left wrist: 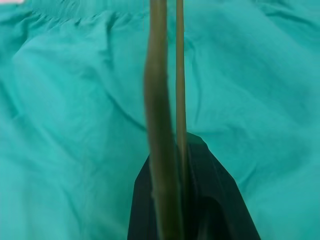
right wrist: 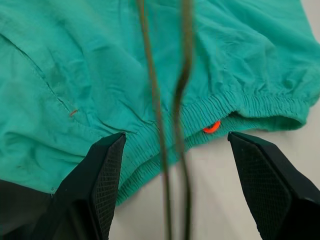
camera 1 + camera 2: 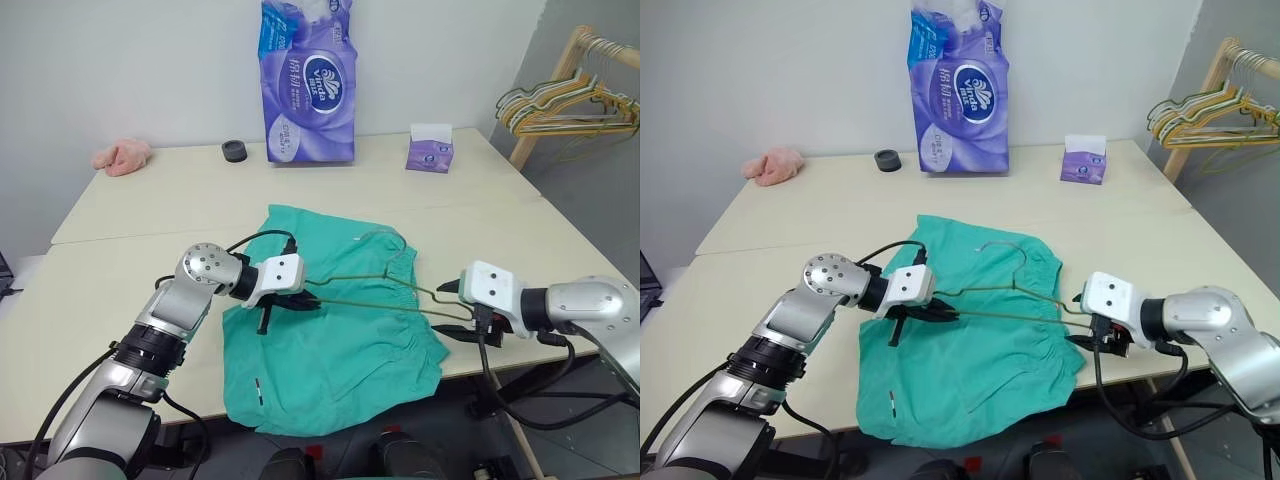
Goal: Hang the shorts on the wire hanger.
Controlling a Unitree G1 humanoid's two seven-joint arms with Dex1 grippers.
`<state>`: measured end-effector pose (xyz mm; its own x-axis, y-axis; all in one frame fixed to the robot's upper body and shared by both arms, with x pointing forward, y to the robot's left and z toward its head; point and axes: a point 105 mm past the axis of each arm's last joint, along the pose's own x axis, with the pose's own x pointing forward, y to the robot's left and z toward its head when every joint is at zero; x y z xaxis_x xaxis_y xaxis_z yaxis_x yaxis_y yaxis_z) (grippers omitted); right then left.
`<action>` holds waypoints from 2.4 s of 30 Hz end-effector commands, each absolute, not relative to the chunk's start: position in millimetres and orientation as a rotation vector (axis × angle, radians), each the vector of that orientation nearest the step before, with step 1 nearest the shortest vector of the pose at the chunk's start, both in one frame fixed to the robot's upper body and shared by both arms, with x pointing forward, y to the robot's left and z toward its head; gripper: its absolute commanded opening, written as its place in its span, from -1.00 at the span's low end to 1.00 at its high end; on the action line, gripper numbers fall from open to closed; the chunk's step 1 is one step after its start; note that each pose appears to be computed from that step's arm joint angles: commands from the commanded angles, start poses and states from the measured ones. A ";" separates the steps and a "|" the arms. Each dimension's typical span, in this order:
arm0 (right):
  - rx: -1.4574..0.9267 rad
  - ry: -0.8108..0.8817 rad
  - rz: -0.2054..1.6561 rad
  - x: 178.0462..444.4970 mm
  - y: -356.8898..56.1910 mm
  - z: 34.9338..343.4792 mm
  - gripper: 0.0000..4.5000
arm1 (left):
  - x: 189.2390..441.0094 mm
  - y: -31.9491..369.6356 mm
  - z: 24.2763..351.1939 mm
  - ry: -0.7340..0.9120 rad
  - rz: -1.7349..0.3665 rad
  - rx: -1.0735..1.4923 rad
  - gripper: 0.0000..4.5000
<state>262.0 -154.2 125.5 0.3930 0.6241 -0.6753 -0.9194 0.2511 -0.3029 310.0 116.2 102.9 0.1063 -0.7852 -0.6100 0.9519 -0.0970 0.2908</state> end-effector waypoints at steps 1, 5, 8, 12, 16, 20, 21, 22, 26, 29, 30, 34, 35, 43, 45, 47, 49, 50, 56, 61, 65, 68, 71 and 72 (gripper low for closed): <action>-0.767 0.493 1.121 264.7 -151.0 128.3 0.54 | 307.9 109.8 111.6 0.218 -1.503 0.834 -1.00; -0.785 0.550 1.137 262.0 -151.5 120.5 0.29 | 302.9 106.3 107.8 0.212 -1.511 0.836 -1.00; -0.793 0.574 1.122 262.5 -153.4 116.2 -0.16 | 300.9 105.5 106.3 0.212 -1.512 0.840 -1.00; -0.791 0.597 1.117 260.9 -154.7 112.7 -0.76 | 300.5 104.7 106.4 0.210 -1.509 0.839 -1.00; -0.790 0.607 1.116 259.3 -155.5 111.1 -0.99 | 303.0 105.2 105.8 0.212 -1.495 0.842 -1.00; -0.785 0.603 1.111 259.5 -155.2 111.3 -0.99 | 304.9 105.2 104.8 0.214 -1.480 0.836 -1.00; -0.783 0.600 1.107 260.0 -155.4 111.9 -0.99 | 305.1 104.7 103.2 0.227 -1.479 0.820 -1.00; -0.783 0.598 1.101 260.6 -155.9 112.3 -0.99 | 304.8 103.8 102.7 0.231 -1.478 0.797 -1.00; -0.777 0.593 1.082 262.3 -158.7 114.8 -1.00 | 304.3 99.0 109.5 0.223 -1.469 0.678 -0.77; -0.768 0.594 1.070 262.7 -160.8 116.6 -1.00 | 306.0 97.2 113.9 0.212 -1.454 0.636 -0.42; -0.762 0.596 1.064 262.8 -162.5 117.2 -1.00 | 308.8 97.1 115.7 0.203 -1.435 0.621 -0.28; -0.758 0.602 1.044 262.5 -168.7 118.7 -1.00 | 316.0 102.6 120.6 0.207 -1.390 0.537 0.08; -0.756 0.607 1.037 261.9 -171.4 118.7 -1.00 | 320.0 106.5 124.0 0.210 -1.367 0.505 0.08; -0.666 0.666 0.922 253.8 -203.1 119.0 -1.00 | 364.1 148.0 152.6 0.179 -1.116 0.343 0.08; -0.607 0.679 0.867 250.0 -214.1 119.3 -1.00 | 374.0 157.6 160.5 0.156 -1.053 0.293 0.08; -0.568 0.685 0.831 246.6 -221.0 119.4 -1.00 | 378.6 162.0 165.6 0.140 -1.026 0.246 0.08; -0.479 0.692 0.753 240.6 -232.6 119.5 -1.00 | 377.7 164.3 165.4 0.148 -1.027 0.197 0.08; -0.427 0.698 0.705 235.2 -240.1 118.6 -1.00 | 372.0 162.5 162.5 0.167 -1.061 0.172 0.08; -0.204 0.755 0.522 197.0 -266.1 104.8 -1.00 | 325.5 146.7 142.4 0.324 -1.327 0.117 0.08; -0.112 0.780 0.473 187.3 -265.7 89.5 -1.00 | 319.4 136.6 138.8 0.340 -1.380 0.124 0.08; -0.093 0.809 0.486 190.1 -260.0 81.8 -1.00 | 320.2 131.0 137.5 0.336 -1.404 0.157 0.08; -0.091 0.838 0.493 195.0 -260.0 77.4 -1.00 | 319.9 128.3 133.3 0.337 -1.414 0.193 0.08; -0.090 0.859 0.534 199.0 -255.5 75.2 -1.00 | 317.8 126.3 130.8 0.335 -1.422 0.199 0.08; -0.083 0.864 0.551 200.2 -252.7 75.4 -1.00 | 317.3 126.0 130.1 0.334 -1.423 0.199 0.08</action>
<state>196.4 -256.9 69.3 0.5213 0.4025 -0.7524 -0.4654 0.8732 0.1446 317.3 129.2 123.2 0.1144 -0.9292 -0.3514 0.9818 0.1598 -0.1029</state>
